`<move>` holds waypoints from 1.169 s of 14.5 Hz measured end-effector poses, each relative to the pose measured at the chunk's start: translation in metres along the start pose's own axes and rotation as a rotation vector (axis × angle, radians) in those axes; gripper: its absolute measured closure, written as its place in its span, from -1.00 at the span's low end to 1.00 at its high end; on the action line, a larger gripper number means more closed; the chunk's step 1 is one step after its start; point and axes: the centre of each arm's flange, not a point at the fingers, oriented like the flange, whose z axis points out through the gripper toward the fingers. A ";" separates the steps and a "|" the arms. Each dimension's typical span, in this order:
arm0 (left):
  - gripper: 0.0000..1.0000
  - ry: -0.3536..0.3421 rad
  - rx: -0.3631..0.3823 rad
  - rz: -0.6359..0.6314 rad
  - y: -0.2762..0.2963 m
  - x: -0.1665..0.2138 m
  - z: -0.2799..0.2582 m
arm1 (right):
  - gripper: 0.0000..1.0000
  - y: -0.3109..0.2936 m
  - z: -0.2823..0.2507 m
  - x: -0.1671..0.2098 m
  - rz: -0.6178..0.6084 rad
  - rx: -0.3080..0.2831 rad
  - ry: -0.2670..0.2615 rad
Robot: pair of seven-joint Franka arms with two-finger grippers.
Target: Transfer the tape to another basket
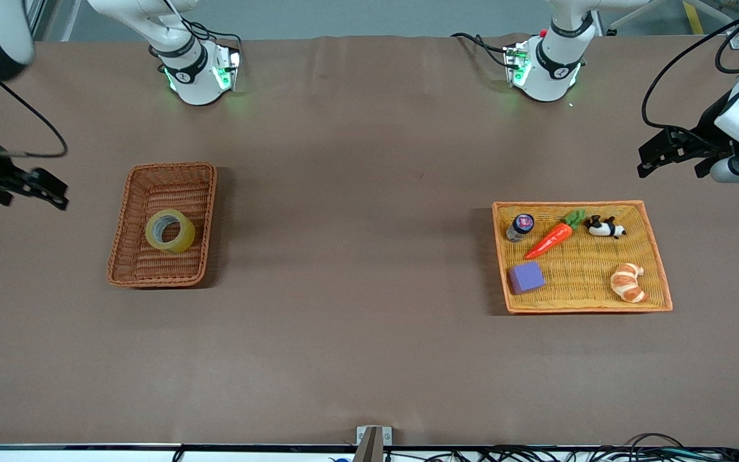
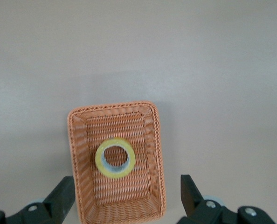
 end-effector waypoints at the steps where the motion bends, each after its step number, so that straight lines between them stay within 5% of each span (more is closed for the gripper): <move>1: -1.00 -0.003 0.000 0.000 0.000 0.000 0.000 | -1.00 0.000 -0.023 -0.002 0.000 0.000 -0.001; 5: -1.00 -0.010 0.001 0.002 0.001 0.000 0.003 | -1.00 -0.003 -0.065 -0.009 -0.004 0.003 0.003; 17: -1.00 -0.005 0.000 0.001 0.001 0.002 0.002 | -1.00 -0.007 -0.054 -0.008 -0.017 0.056 -0.043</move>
